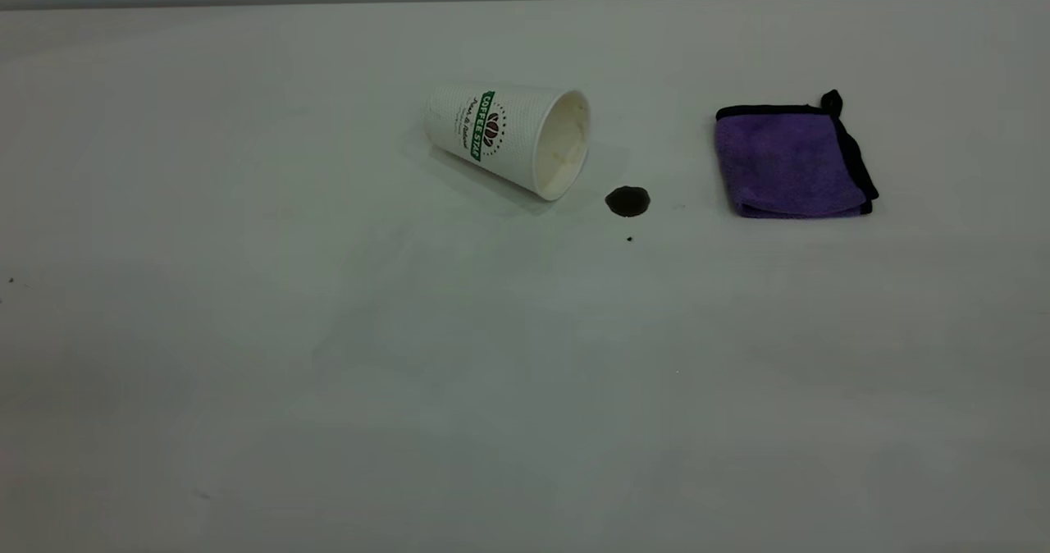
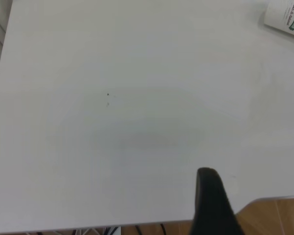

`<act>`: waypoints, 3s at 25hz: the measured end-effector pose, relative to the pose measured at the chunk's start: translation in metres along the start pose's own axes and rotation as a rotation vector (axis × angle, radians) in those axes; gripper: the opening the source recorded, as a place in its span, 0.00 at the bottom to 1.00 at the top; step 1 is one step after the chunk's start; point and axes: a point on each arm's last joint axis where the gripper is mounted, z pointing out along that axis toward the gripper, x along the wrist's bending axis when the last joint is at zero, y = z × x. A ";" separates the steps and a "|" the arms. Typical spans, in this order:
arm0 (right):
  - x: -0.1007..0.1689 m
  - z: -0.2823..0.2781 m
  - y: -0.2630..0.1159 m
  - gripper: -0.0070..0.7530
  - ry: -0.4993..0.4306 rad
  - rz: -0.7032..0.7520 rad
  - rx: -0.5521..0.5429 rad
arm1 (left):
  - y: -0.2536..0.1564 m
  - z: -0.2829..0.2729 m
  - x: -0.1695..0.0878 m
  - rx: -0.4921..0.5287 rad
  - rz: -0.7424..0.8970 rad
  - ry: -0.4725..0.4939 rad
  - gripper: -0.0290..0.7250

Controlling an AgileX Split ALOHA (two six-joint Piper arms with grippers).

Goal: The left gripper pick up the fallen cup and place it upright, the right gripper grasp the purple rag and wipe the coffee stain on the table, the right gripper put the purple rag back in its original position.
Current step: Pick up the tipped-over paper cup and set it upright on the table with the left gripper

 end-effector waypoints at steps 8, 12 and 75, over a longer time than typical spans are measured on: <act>0.000 0.000 0.000 0.66 0.000 0.000 0.000 | 0.001 0.000 0.001 -0.011 -0.006 0.006 0.69; 0.000 0.000 0.000 0.66 0.000 0.000 0.000 | 0.022 -0.004 0.001 -0.036 -0.008 0.005 0.70; 0.000 0.000 0.000 0.66 0.000 0.000 0.000 | 0.112 0.416 -0.306 0.266 0.634 0.008 0.77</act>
